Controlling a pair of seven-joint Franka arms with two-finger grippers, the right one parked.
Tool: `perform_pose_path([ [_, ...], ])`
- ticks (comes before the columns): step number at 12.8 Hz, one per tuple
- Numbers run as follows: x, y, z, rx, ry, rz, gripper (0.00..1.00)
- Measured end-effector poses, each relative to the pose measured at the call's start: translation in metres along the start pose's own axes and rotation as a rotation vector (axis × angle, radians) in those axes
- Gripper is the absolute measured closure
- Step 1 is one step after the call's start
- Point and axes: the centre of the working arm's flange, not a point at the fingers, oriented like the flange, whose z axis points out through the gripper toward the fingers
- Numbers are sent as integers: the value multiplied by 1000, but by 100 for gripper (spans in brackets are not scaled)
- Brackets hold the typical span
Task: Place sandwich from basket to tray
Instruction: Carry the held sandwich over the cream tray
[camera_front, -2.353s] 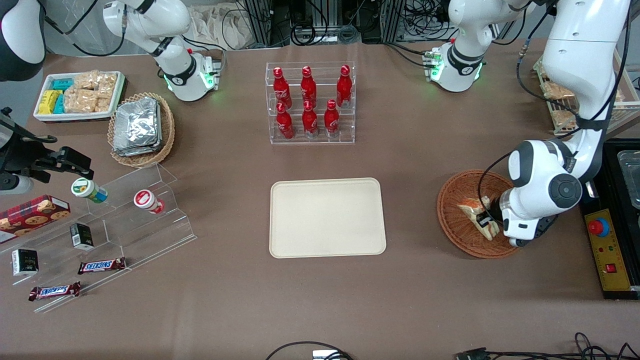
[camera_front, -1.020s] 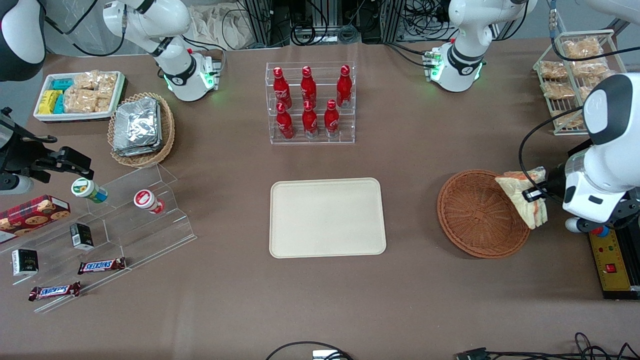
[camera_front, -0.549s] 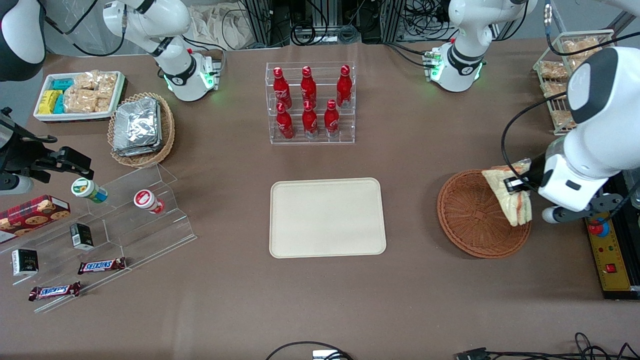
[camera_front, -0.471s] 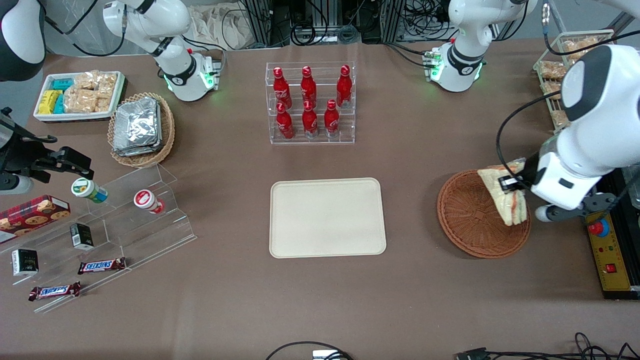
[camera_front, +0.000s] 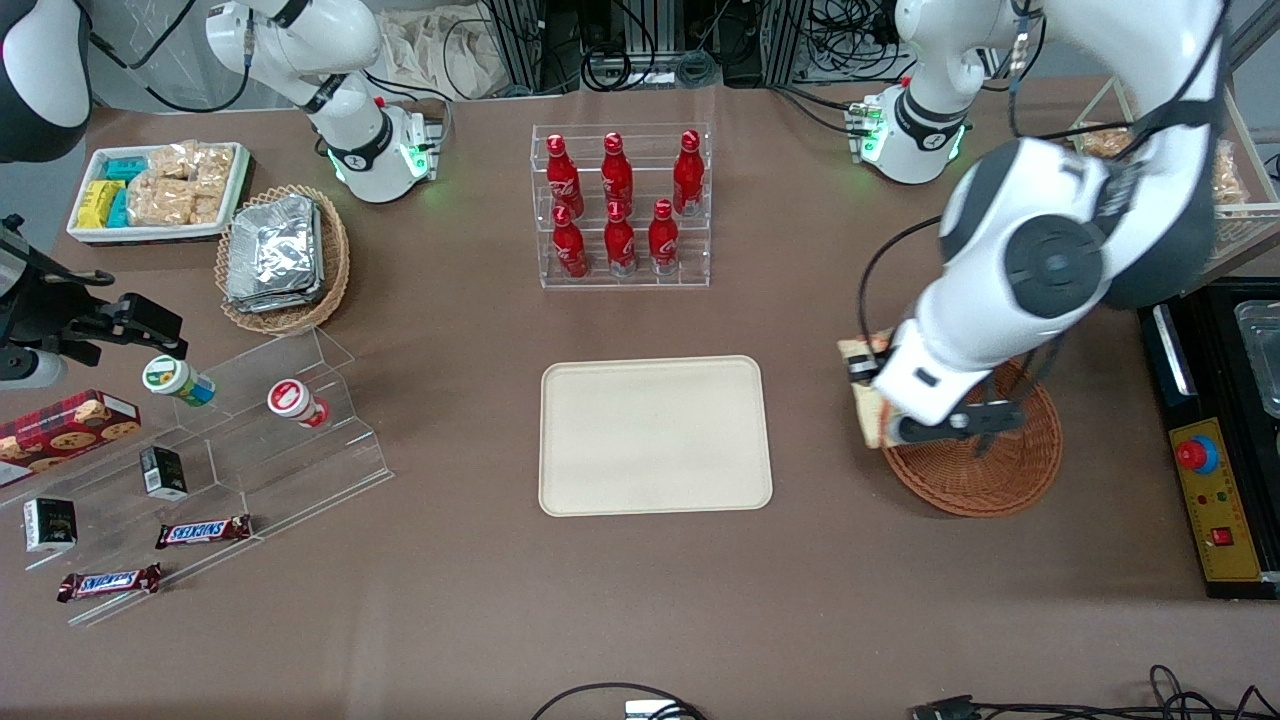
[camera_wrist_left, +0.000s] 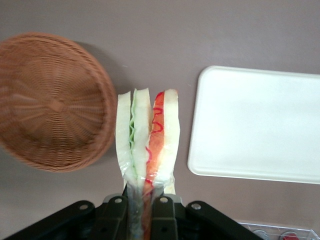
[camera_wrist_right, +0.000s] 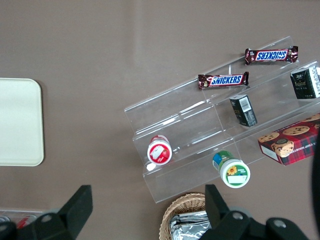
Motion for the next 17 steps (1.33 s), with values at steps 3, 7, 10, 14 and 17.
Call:
perform_pose_path([
  [3, 3, 38, 43, -16, -15, 47, 84],
  [7, 10, 70, 105, -39, -47, 81, 84],
  [10, 19, 83, 154, -59, -68, 87, 84],
  [14, 25, 93, 208, -77, -94, 91, 84],
  [17, 11, 115, 219, -76, -96, 125, 84],
])
